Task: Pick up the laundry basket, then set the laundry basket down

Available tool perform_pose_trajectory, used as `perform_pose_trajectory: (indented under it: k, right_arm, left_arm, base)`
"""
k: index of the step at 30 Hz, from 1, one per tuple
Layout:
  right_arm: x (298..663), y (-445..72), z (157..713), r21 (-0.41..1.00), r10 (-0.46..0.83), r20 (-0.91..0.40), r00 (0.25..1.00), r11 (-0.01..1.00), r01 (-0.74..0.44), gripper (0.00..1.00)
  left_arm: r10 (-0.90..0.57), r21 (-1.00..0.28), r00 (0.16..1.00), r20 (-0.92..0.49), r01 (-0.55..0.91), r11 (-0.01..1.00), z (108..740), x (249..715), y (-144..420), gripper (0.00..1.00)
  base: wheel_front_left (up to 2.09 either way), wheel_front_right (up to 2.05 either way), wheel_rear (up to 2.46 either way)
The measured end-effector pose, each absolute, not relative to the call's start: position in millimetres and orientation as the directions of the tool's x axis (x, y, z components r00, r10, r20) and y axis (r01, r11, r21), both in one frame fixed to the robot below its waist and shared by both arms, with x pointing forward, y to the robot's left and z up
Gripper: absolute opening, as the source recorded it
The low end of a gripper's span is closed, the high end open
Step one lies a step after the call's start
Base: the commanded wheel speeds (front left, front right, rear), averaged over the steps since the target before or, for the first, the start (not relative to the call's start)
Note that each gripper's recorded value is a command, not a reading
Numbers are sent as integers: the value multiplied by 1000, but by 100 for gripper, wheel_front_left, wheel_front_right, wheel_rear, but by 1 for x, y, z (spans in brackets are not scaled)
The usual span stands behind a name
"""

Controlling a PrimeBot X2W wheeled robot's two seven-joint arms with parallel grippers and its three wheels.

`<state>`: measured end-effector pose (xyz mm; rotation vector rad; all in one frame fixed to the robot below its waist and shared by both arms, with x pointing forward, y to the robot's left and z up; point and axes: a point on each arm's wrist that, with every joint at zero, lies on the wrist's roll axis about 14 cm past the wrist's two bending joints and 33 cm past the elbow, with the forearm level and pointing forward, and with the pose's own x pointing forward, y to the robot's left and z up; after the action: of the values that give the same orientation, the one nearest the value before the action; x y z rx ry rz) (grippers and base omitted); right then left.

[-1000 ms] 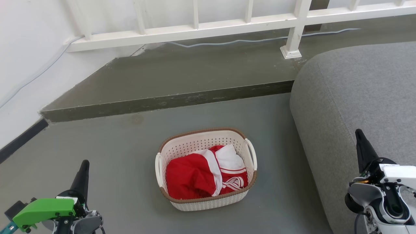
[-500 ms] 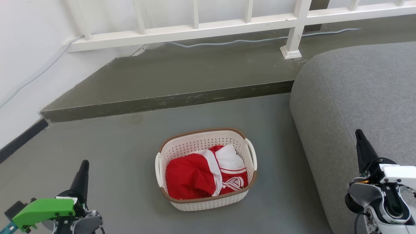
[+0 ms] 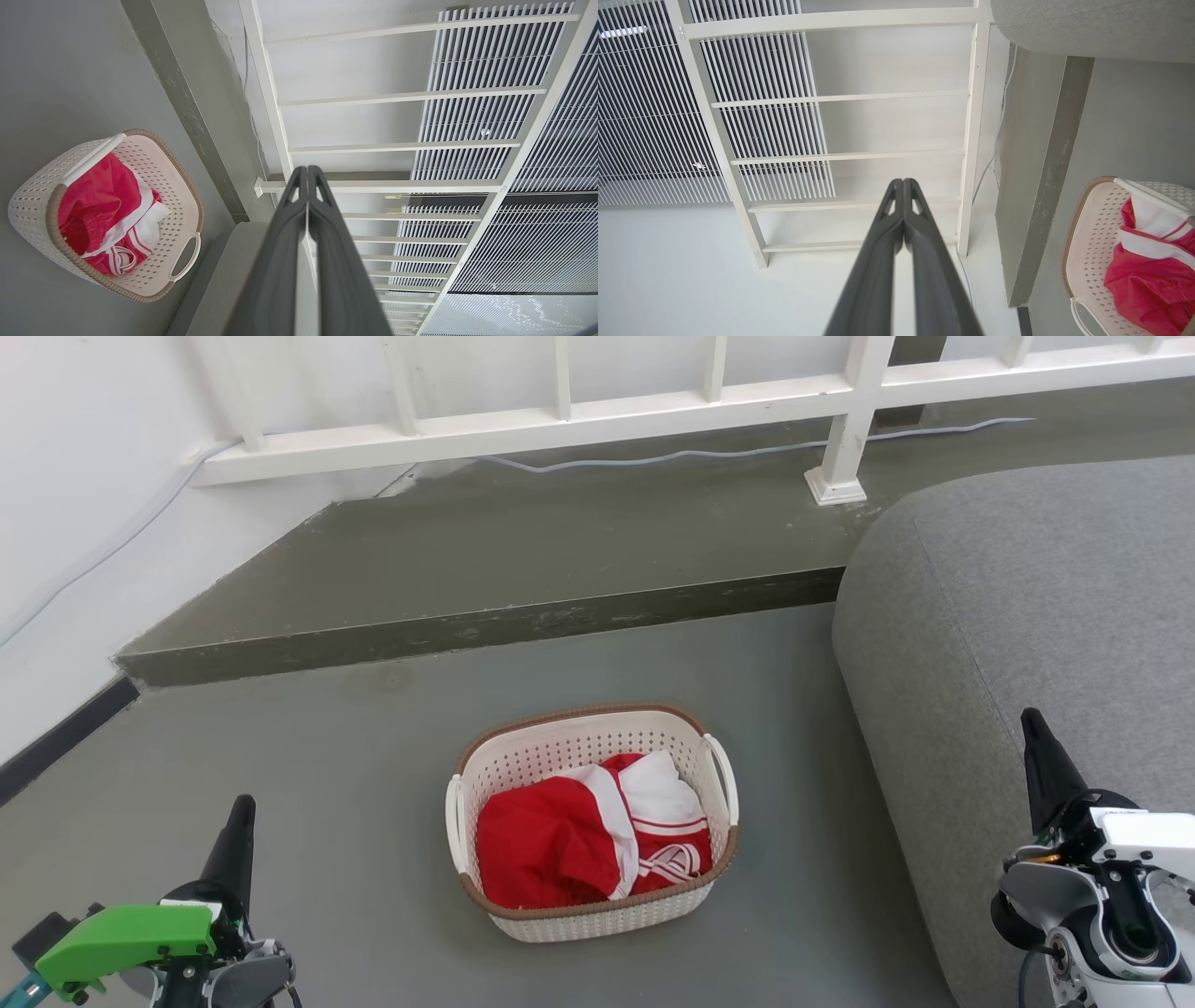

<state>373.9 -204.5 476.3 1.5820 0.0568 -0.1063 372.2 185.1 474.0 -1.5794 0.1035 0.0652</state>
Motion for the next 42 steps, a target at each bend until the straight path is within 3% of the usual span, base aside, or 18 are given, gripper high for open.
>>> perform_pose_trajectory:
  k: [42]
  right_arm:
    - [374,-205,476,994,-28,-106,994,-17,105,0]
  left_arm:
    - [-28,-994,994,-110,-110,-11,473,372,185,0]
  base:
    - [0,0,0]
